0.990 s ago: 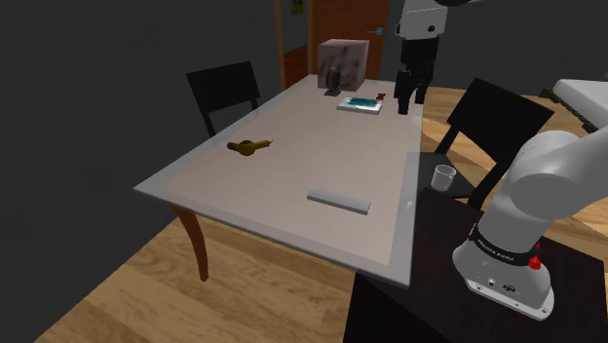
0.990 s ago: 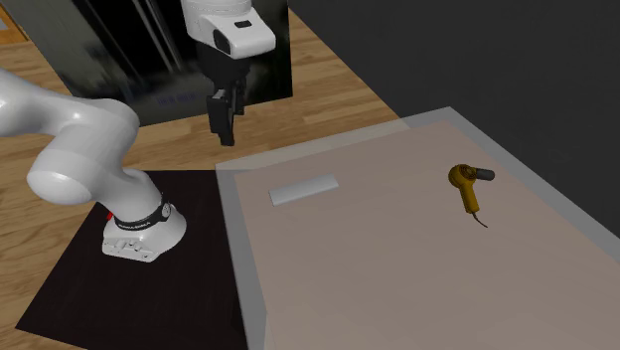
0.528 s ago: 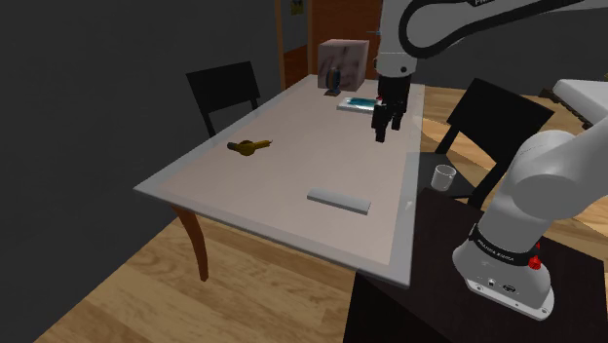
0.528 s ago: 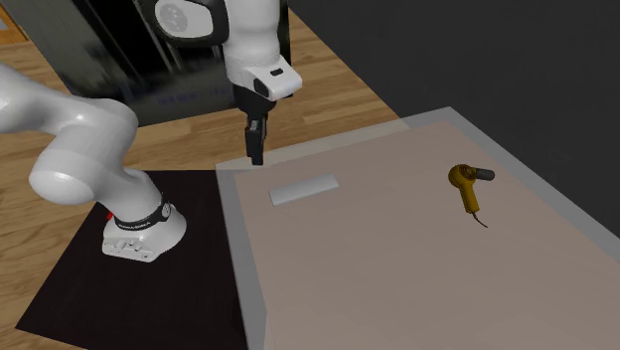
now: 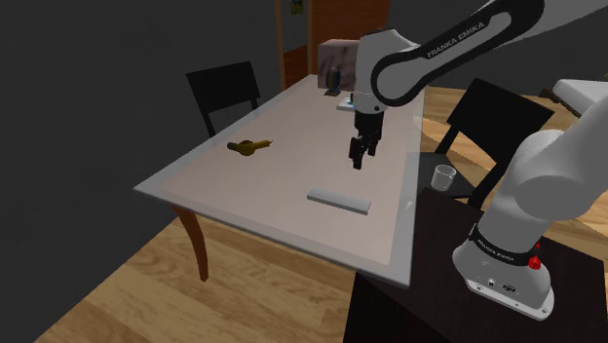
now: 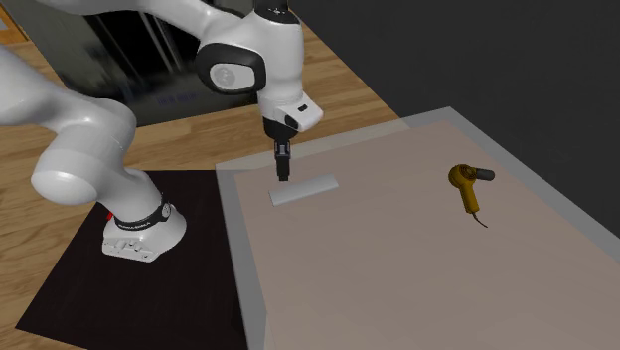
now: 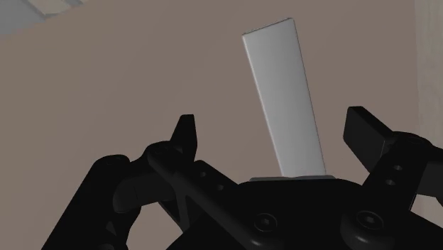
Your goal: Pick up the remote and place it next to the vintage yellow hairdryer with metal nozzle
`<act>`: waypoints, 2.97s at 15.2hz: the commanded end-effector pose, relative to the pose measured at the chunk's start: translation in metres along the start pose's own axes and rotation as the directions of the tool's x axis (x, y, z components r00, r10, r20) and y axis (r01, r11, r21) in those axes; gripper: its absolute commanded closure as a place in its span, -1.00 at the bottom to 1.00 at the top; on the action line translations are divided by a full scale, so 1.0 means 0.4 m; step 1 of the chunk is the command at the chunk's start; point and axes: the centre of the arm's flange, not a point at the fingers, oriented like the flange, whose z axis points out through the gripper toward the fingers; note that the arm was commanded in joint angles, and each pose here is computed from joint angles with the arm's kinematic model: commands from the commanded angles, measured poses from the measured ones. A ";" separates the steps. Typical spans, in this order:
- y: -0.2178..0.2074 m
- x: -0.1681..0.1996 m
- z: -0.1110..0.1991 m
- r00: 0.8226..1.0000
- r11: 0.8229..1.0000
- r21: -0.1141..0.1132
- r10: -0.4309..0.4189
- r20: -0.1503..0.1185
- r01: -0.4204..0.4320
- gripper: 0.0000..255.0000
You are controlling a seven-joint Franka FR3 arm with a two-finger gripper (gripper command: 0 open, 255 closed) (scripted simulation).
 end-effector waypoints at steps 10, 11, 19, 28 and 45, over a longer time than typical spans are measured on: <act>-0.107 0.142 0.281 0.996 0.997 0.009 -0.080 -0.045 0.080 -1.00; -0.107 0.142 0.294 0.996 0.997 0.009 -0.080 -0.045 0.080 -1.00; -0.108 0.146 0.381 0.996 0.997 0.009 -0.080 -0.045 0.080 -1.00; -0.108 0.146 0.381 0.996 0.997 0.008 -0.080 -0.045 0.080 1.00; -0.109 0.140 0.249 0.996 0.997 0.009 -0.080 -0.045 0.080 1.00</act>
